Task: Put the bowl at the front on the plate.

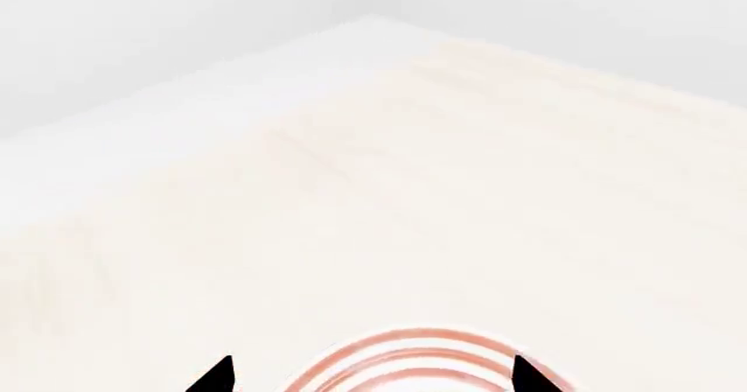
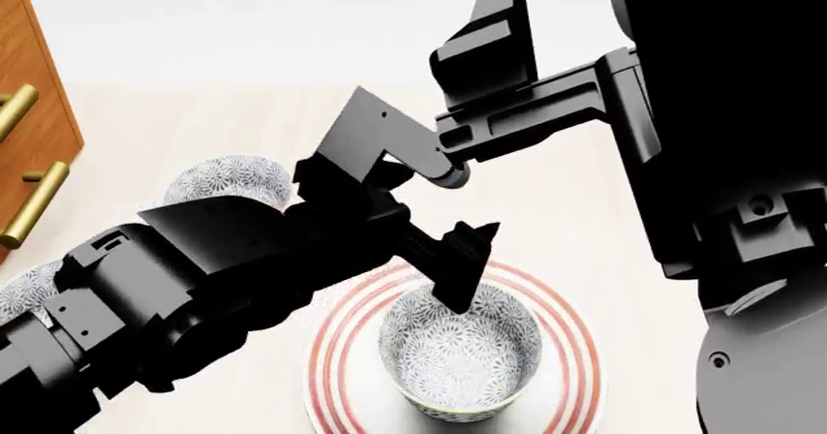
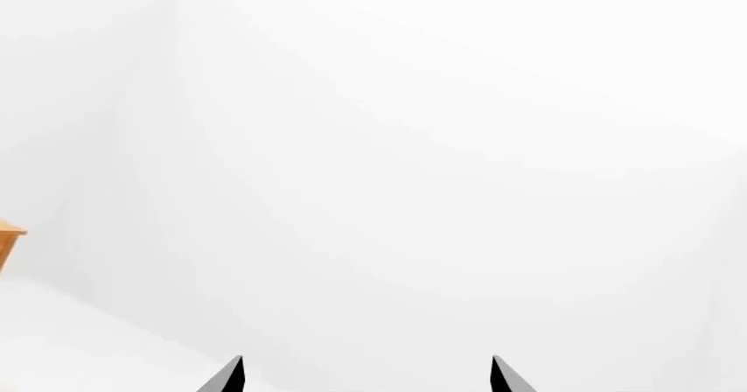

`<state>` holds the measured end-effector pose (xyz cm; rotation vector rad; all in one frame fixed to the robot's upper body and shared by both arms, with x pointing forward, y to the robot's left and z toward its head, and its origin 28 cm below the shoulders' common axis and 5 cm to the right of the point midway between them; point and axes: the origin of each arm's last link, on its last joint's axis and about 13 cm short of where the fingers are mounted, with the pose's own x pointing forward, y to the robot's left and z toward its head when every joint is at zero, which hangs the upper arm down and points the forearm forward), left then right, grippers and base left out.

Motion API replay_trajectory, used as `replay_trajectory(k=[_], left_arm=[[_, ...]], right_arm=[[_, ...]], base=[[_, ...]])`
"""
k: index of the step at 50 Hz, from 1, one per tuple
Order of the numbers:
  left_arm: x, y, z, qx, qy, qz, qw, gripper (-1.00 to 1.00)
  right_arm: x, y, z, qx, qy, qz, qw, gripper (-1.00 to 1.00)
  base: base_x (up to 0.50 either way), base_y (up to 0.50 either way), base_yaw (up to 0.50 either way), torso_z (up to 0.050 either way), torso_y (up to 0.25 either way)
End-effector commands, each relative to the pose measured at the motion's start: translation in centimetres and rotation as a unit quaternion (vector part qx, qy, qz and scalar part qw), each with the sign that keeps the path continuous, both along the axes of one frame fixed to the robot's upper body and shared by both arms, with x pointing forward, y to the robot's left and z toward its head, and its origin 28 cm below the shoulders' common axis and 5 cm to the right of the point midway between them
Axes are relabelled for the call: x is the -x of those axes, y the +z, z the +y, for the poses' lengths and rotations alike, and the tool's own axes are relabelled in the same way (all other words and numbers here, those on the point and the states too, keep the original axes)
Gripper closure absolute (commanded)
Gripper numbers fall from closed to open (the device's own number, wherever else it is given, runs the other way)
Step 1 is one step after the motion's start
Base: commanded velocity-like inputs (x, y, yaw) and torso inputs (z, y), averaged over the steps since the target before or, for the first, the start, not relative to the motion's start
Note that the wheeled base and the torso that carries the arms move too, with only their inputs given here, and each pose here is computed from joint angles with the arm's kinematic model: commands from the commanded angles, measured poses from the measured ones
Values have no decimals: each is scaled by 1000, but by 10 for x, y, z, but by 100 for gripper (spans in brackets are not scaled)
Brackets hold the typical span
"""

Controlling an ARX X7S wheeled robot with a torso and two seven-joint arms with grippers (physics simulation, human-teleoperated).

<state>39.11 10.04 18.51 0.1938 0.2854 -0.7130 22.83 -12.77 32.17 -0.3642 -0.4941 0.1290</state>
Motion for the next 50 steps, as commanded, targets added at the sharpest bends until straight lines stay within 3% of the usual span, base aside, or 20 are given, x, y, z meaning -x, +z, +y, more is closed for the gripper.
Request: replay_trajectory(k=[1,21,41,50], left_arm=[[-4,-12,16,-1,44,-19,999,-100],[-8,-9,37,56,130,-46,989,-100],[11,4,45,117,159,-69,978,-100],[23,12,47,121,153,-96,976,-100]], right_arm=[[-2,-3,-1,-5,-2,2,1000,-100],[-1,-10,-2,-12,-7,6,1000,-100],[-4,-19,-6,-25,-6,11,1000,-100],[-3,-20,-6,-22,-6,16,1000,-100]], base=[[0,0,0,0,0],[0,0,0,0,0],[0,0,0,0,0],[0,0,0,0,0]])
